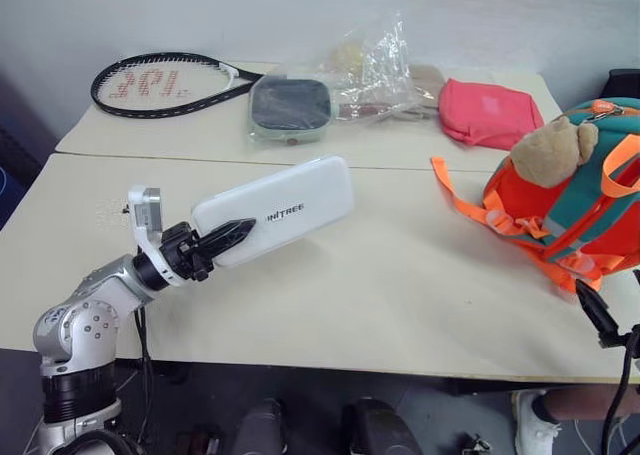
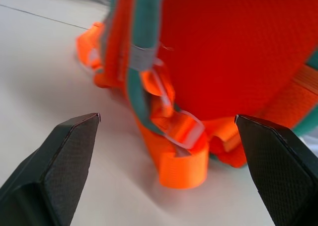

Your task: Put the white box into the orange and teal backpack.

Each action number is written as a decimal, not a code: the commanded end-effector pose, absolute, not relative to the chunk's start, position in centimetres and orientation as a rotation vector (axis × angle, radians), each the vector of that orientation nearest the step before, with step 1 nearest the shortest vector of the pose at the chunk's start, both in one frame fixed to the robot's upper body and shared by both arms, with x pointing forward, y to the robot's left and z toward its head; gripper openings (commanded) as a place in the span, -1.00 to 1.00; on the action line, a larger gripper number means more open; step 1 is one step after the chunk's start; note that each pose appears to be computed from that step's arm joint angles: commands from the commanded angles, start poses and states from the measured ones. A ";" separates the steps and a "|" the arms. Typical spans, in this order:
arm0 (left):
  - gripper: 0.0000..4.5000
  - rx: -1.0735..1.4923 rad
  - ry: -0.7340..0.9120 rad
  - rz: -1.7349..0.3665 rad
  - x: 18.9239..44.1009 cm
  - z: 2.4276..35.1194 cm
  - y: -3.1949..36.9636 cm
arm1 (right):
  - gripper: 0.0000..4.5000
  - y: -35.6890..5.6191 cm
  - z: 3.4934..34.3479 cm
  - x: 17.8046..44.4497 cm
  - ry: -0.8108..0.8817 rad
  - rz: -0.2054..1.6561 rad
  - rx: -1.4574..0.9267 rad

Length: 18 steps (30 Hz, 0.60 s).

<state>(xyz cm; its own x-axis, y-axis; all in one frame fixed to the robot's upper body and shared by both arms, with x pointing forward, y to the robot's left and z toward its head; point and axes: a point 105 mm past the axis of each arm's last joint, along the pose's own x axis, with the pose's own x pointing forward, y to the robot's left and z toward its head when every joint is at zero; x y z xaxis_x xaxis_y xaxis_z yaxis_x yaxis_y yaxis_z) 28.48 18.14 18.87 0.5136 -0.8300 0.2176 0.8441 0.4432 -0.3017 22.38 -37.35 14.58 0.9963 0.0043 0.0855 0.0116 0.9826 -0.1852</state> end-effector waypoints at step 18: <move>-0.46 -0.570 -0.261 -0.815 27.1 23.3 22.6 | -0.28 -28.3 19.9 34.0 -0.194 0.549 -0.098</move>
